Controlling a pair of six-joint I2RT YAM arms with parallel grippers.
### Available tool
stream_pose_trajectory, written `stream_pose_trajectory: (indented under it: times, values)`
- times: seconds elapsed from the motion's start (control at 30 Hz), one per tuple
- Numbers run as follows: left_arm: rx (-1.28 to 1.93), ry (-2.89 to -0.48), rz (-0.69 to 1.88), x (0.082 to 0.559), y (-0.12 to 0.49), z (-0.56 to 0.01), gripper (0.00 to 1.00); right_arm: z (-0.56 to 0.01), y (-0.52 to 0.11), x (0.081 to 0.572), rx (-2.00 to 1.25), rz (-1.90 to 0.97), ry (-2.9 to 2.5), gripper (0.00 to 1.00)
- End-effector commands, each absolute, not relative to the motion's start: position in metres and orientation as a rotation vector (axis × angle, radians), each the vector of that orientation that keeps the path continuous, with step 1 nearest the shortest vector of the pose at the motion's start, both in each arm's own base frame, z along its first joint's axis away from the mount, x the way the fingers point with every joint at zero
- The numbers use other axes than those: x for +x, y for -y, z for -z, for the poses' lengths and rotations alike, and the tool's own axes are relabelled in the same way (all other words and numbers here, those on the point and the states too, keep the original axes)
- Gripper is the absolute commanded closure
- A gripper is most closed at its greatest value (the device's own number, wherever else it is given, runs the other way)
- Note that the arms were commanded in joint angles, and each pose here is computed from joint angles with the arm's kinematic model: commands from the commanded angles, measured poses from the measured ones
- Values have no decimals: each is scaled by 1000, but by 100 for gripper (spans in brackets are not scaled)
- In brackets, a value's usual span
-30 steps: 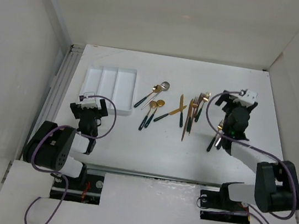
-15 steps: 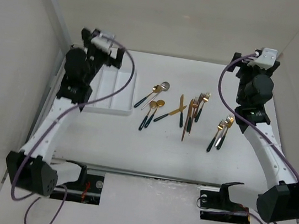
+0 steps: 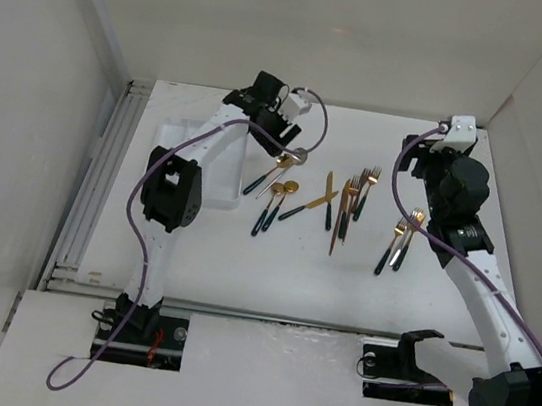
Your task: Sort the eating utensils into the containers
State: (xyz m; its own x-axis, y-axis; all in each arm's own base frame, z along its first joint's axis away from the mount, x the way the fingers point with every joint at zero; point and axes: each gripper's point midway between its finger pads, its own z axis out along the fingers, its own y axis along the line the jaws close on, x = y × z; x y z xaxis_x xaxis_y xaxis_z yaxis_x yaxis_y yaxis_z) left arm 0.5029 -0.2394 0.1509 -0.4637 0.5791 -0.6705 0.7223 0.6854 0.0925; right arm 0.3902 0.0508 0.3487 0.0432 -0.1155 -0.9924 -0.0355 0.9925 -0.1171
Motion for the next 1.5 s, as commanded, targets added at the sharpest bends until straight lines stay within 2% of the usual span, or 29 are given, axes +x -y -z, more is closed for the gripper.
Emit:
stream_pose_trajectory:
  times: [0.0, 0.1, 0.17, 0.23, 0.53, 0.77, 0.8, 0.97, 1.2, 1.33, 1.37, 1.47]
  values:
    - [1005, -2234, 221, 494, 229, -165, 36, -331, -72, 378, -148, -79, -1572, 18]
    - [1020, -2303, 208, 493, 232, -133, 46, -319, -75, 375, -119, -122, -1598, 30]
    - [1025, -2337, 190, 489, 233, -119, 52, -314, -77, 374, -109, -146, -1609, 32]
    - [1047, -2361, 187, 486, 230, -106, 54, -314, -78, 374, -92, -163, -1610, 32]
    - [1152, -2479, 260, 456, 226, -50, 55, -312, -87, 383, -104, -202, -1626, 32]
    - [1079, -2466, 310, 463, 237, -55, 55, -307, -91, 383, -113, -223, -1645, 33]
    - [1085, -2488, 312, 460, 236, -46, 57, -304, -91, 383, -114, -222, -1656, 33]
    - [1093, -2567, 318, 441, 228, -25, 56, -311, -85, 380, -81, -206, -1639, 33]
    - [1049, -2619, 320, 440, 218, -15, 57, -316, -82, 376, -73, -200, -1628, 33]
    - [1047, -2649, 352, 433, 215, -12, 74, -317, -81, 374, -49, -206, -1629, 33]
    - [1051, -2654, 381, 431, 217, -9, 81, -317, -81, 374, -49, -206, -1629, 33]
    - [1057, -2659, 429, 426, 221, -9, 87, -324, -79, 370, -22, -219, -1610, 33]
